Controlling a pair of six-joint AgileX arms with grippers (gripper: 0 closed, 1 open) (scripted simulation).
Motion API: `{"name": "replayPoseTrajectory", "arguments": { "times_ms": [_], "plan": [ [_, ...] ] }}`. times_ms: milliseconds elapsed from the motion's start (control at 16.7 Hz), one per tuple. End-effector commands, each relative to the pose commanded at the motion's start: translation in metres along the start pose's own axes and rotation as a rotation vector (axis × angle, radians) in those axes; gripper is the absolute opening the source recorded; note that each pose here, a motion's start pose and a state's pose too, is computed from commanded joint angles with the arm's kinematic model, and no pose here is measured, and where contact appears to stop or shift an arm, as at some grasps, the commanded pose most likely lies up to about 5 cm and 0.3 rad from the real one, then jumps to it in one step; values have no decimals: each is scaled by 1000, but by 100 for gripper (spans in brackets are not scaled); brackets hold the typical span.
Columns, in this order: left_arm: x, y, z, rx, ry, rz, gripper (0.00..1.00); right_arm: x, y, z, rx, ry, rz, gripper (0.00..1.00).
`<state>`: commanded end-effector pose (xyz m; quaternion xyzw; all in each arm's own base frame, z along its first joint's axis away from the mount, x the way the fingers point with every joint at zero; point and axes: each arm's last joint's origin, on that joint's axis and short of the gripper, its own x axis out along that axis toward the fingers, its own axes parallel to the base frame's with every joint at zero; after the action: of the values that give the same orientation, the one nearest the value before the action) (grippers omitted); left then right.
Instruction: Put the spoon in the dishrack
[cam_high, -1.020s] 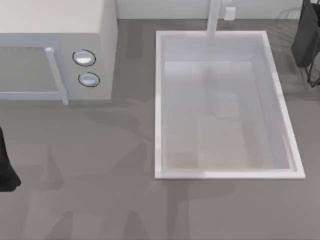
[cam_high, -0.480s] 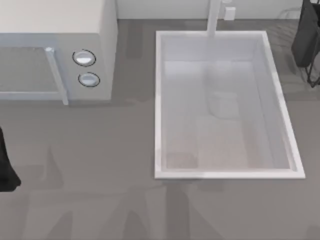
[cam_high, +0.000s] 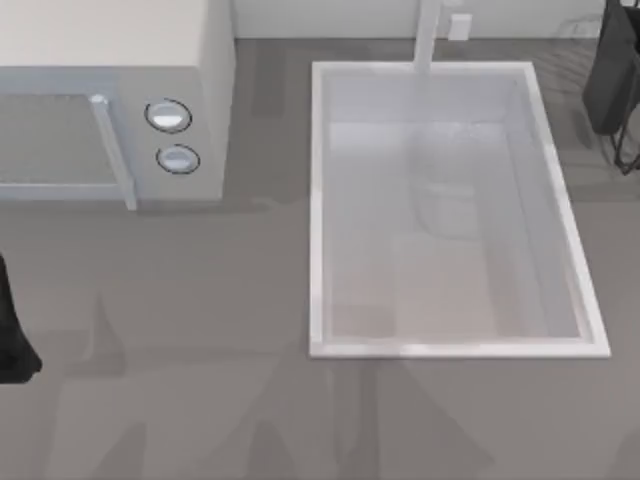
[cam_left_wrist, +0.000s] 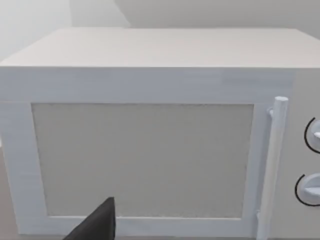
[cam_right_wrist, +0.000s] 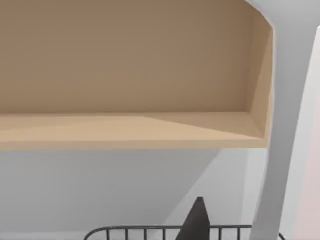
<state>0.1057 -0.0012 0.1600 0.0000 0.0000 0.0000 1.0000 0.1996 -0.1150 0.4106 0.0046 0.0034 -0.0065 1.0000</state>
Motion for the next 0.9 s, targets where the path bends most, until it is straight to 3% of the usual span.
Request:
{"name": "replayPoseTrajectory", "arguments": {
  "times_ms": [240,540,900],
  "plan": [
    [0,0,0,0,0,0,100,61,-21,-36,2,4,-7,0],
    [0,0,0,0,0,0,100,142,-20,-116,-19,-22,-1,0],
    [0,0,0,0,0,0,100,179,7,-188,-10,-8,3,0]
  ]
}}
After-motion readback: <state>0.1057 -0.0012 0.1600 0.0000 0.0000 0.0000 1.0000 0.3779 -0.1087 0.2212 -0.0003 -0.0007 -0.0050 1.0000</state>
